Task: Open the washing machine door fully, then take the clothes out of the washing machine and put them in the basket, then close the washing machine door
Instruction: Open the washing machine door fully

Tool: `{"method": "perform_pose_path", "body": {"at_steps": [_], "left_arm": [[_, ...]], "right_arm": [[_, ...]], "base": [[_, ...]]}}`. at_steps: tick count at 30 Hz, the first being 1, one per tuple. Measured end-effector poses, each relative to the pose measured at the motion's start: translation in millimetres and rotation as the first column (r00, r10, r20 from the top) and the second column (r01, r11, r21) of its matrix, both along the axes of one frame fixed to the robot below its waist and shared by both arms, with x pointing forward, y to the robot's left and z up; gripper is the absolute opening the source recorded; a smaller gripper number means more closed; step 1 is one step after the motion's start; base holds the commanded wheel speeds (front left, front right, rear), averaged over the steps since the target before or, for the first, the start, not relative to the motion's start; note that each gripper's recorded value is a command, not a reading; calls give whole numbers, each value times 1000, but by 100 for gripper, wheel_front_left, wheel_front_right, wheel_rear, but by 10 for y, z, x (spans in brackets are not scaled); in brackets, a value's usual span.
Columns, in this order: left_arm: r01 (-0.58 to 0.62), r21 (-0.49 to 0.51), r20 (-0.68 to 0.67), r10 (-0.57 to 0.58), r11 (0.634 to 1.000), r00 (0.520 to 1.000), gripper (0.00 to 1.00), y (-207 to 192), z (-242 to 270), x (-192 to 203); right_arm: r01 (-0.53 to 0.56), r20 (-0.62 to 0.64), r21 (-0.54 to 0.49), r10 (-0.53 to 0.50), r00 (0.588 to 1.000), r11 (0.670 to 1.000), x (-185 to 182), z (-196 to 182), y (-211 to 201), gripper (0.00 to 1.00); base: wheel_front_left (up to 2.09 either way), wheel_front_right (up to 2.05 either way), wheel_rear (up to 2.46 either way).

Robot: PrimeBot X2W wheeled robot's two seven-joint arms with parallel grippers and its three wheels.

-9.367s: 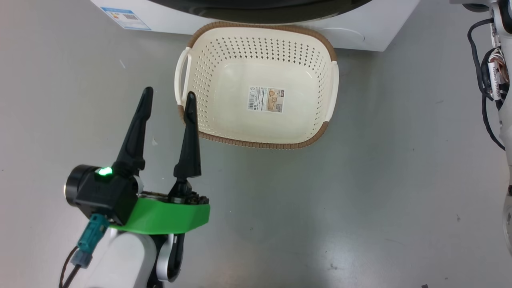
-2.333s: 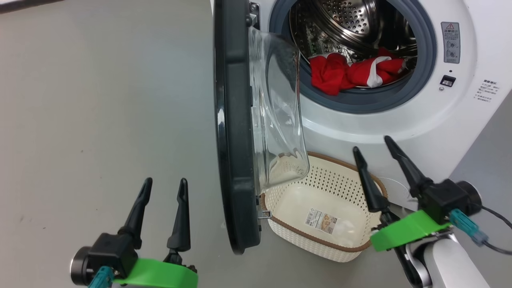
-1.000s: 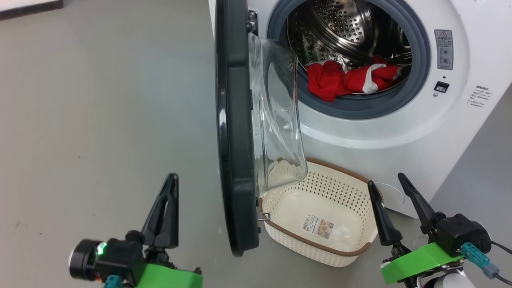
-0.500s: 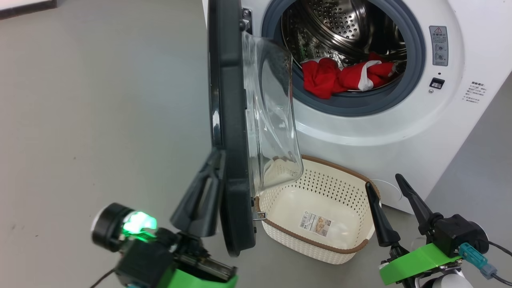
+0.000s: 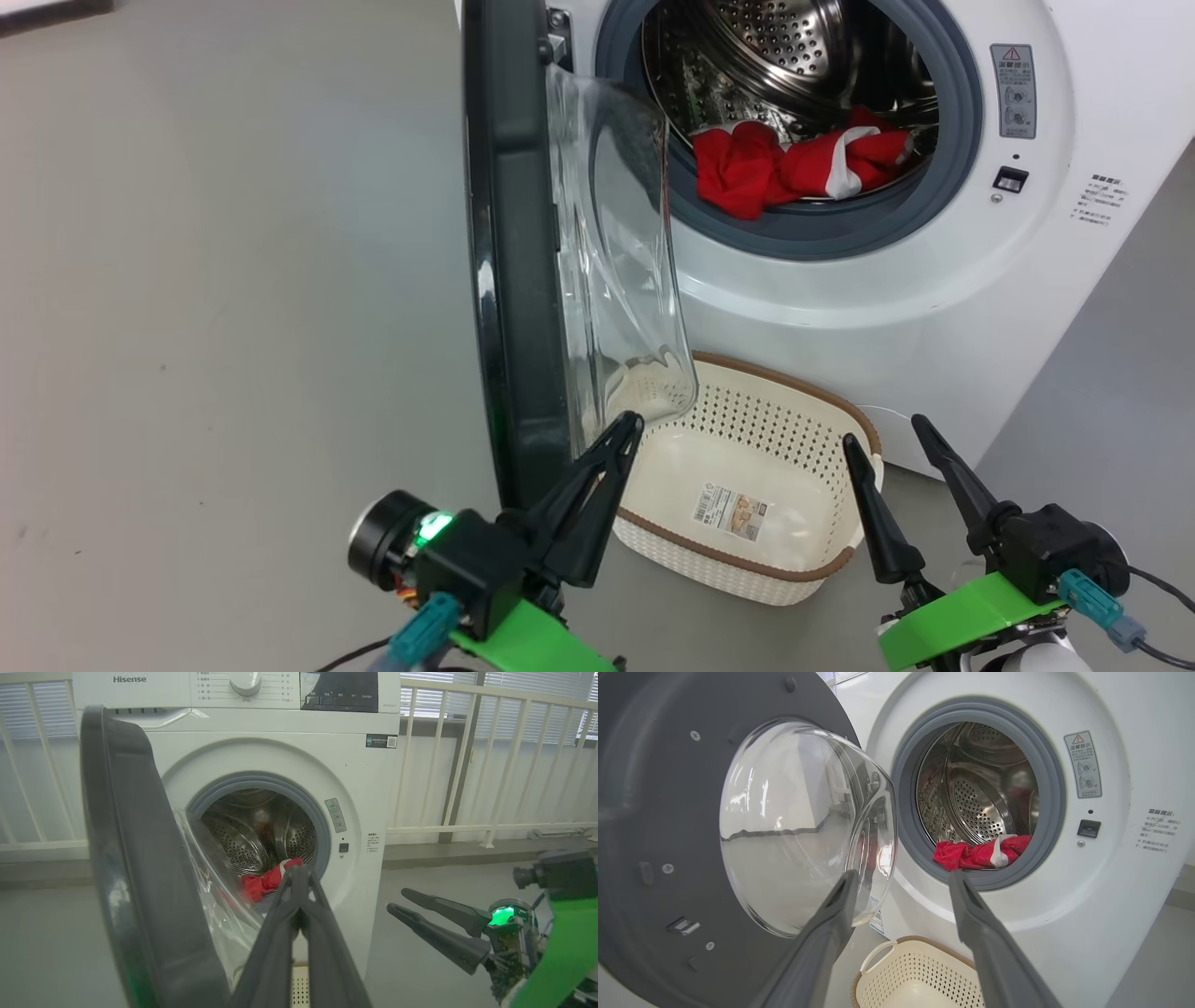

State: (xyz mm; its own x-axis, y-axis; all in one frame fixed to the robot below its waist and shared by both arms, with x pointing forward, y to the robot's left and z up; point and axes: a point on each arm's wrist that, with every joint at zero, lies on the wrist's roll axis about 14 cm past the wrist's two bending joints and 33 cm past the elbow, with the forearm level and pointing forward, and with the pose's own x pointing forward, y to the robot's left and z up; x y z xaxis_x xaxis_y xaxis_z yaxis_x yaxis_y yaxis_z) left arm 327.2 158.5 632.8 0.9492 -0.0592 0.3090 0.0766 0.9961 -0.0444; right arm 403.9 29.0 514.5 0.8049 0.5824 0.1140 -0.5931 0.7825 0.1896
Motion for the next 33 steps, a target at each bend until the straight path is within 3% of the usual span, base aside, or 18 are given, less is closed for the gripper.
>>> {"method": "perform_pose_path", "body": {"at_steps": [15,33], "left_arm": [[-46,-37,-213,37,998,976,0,148,-620,178],[-205,-90,-217,182,975,959,0,572,-666,50]], "right_arm": [[11,-15,5,-11,1000,1000,10,-39,-39,100],[-12,-13,3,12,1000,1000,-12,-29,38,100]], "base": [[0,0,0],[0,0,0]]}}
